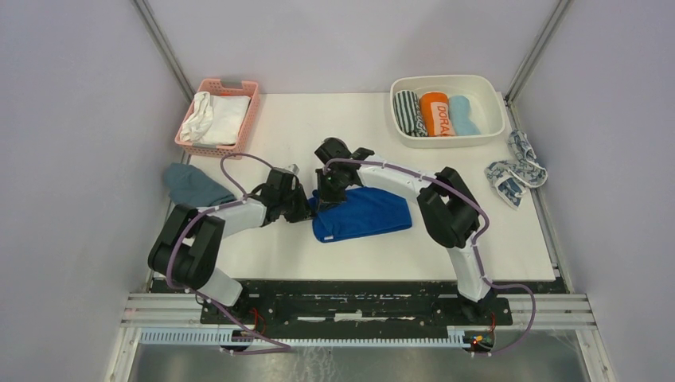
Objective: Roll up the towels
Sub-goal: Fold the towel at the center of the board.
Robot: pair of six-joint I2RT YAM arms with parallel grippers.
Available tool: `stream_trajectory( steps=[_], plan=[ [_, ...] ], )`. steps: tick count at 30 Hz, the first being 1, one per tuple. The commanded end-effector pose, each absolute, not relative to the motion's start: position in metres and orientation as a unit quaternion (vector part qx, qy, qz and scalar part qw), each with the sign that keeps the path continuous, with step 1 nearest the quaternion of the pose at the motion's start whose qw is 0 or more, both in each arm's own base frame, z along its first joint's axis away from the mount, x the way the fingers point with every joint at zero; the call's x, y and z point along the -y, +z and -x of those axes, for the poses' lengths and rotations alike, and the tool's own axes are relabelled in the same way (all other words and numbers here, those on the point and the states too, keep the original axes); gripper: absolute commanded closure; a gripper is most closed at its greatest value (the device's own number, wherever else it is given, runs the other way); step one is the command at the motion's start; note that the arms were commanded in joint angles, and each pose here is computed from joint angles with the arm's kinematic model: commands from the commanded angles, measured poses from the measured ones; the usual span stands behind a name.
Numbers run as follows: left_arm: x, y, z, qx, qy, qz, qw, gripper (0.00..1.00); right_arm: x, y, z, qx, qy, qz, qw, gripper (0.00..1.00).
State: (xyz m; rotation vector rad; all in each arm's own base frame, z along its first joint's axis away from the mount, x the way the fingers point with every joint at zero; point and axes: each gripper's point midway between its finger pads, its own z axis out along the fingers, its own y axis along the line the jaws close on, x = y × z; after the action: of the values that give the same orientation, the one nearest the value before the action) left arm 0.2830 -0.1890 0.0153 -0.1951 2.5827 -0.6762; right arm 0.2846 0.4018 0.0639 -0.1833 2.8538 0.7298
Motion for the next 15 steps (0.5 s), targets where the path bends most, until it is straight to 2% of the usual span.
stream_trajectory(
  steps=[1, 7, 11, 15],
  plan=[
    [0.172, 0.004, -0.269, -0.949, -0.205, 0.092, 0.221, 0.81, -0.426, 0.088, -0.285, -0.944, 0.302, 0.083, 0.107, 0.75],
    [0.149, 0.019, -0.271, -0.945, -0.162, 0.114, 0.260, 0.74, -0.405, 0.114, -0.289, -0.930, 0.320, 0.115, 0.141, 0.63],
    [0.138, 0.041, -0.274, -0.939, -0.140, 0.117, 0.290, 0.60, -0.356, 0.125, -0.309, -0.924, 0.323, 0.091, 0.184, 0.56],
    [0.150, 0.074, -0.284, -0.929, -0.149, 0.099, 0.324, 0.53, -0.301, 0.121, -0.326, -0.919, 0.329, 0.055, 0.212, 0.53]
  ],
)
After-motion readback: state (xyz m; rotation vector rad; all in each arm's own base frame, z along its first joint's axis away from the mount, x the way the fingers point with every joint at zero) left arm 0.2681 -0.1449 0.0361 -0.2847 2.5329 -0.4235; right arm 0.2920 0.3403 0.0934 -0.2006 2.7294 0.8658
